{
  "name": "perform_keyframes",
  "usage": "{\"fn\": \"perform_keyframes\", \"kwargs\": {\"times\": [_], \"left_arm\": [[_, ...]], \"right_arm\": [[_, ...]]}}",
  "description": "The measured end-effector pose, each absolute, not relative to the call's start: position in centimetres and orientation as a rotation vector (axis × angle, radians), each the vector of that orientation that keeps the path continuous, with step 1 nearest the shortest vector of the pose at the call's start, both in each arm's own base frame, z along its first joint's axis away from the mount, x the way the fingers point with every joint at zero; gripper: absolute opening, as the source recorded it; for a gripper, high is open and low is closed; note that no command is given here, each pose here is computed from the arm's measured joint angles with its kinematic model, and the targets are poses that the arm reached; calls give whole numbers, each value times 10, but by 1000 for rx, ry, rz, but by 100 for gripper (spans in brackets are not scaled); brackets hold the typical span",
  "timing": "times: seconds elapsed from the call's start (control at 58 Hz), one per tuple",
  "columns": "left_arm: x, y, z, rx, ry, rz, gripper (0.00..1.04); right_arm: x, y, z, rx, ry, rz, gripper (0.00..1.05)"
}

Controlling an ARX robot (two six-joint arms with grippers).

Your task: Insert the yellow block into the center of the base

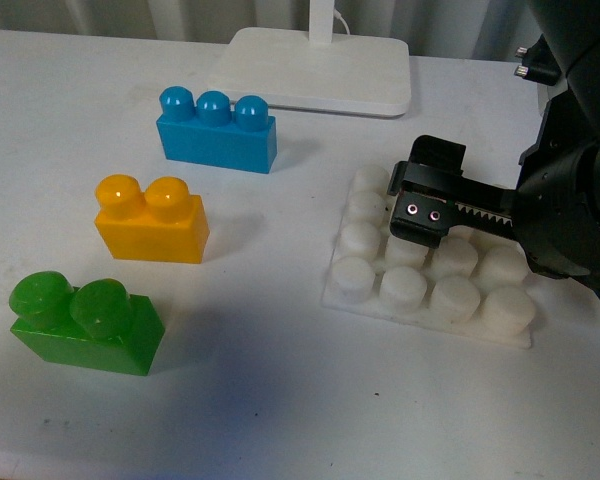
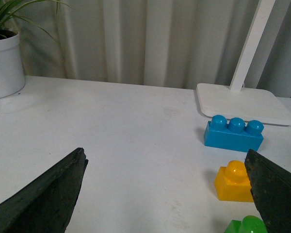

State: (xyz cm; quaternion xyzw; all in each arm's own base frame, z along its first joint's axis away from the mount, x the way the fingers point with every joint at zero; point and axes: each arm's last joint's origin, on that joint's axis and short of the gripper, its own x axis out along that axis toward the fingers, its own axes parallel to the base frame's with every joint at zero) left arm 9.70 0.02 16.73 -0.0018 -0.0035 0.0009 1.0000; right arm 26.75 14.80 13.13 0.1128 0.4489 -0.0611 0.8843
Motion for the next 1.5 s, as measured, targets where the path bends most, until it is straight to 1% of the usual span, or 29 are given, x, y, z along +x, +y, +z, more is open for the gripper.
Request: {"fn": "perform_keyframes", "kwargs": {"times": [0.31,0.569,0.724,0.862,0.966,1.086,1.345,1.5], "left_arm": [[97,0,167,-4,-7,2,98],[97,0,167,-4,-7,2,98],[97,0,167,-4,-7,2,98],[97,0,167,-4,-7,2,98],[97,0,167,-4,-7,2,98],[97,0,167,-4,-7,2,98],[97,0,167,-4,-7,2,98],[97,0,167,-4,-7,2,98]], "right_arm": [[270,159,134,237,931,-106,96],[267,149,146,243,914,0,96],[263,136,170,279,847,64,96],[255,119,197,332,720,160,96],[243,103,216,337,597,229,96],[216,73,233,319,485,282,96],[159,21,234,331,350,255,96],[134,2,230,386,293,250,96]]}}
